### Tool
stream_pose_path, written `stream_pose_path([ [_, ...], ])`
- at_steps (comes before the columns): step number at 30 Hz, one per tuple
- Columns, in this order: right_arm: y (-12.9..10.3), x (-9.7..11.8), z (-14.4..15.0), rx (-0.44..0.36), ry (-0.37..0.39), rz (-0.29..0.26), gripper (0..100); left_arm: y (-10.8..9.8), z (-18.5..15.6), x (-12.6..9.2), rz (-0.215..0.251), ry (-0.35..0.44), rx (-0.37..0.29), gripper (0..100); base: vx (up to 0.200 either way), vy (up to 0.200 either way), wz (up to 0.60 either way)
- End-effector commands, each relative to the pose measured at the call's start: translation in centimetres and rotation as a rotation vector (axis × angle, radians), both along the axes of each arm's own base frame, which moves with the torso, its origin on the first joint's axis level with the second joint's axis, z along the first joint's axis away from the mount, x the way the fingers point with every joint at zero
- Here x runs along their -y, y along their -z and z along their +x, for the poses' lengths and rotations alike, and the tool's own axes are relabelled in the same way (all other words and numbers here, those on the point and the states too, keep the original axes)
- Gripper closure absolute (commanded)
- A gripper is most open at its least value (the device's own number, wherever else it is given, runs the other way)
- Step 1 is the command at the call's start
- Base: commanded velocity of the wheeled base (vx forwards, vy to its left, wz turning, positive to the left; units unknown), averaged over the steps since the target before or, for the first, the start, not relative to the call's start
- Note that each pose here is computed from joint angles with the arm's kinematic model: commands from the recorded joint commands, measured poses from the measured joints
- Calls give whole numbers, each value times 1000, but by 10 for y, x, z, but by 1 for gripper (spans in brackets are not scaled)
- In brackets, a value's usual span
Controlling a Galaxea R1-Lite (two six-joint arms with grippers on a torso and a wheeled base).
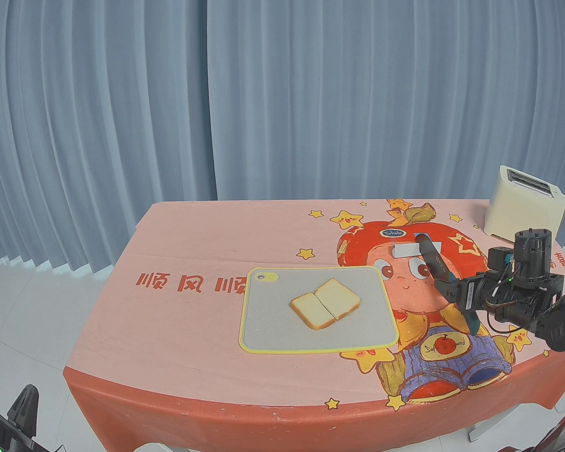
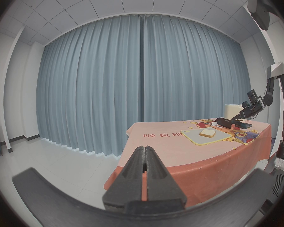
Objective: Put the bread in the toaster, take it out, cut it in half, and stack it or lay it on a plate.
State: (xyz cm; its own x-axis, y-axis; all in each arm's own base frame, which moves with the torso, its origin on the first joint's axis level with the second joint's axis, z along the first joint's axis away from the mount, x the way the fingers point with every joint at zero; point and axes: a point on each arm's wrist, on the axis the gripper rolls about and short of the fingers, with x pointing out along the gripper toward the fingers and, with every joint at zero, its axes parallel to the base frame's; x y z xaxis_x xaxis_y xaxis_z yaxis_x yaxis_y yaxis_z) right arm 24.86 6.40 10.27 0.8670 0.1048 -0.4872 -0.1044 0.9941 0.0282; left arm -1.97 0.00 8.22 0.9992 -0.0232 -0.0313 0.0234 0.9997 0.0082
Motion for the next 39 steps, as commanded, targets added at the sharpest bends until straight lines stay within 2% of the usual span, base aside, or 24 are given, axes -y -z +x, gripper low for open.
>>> stream_pose_path([
  [1,-6,-4,-5,22,-23,5,0,5,1,0,-1,0,-18,100,0,0,0],
  [10,-14,-7,-11,52,-45,9,0,5,1,0,-1,0,-18,100,0,0,0],
  [17,-14,-26,-25,52,-137,10,0,5,1,0,1,0,-18,100,0,0,0],
  [18,-15,-34,-31,56,-170,13,0,5,1,0,-1,0,-18,100,0,0,0],
  [23,-15,-44,-33,67,-160,-9,0,5,1,0,-1,0,-18,100,0,0,0],
  [29,-13,-57,-40,59,-216,-7,0,5,1,0,-2,-3,-18,100,0,0,0],
  [39,-14,-59,-40,65,-218,-7,0,5,1,0,3,-3,-19,100,0,0,0],
])
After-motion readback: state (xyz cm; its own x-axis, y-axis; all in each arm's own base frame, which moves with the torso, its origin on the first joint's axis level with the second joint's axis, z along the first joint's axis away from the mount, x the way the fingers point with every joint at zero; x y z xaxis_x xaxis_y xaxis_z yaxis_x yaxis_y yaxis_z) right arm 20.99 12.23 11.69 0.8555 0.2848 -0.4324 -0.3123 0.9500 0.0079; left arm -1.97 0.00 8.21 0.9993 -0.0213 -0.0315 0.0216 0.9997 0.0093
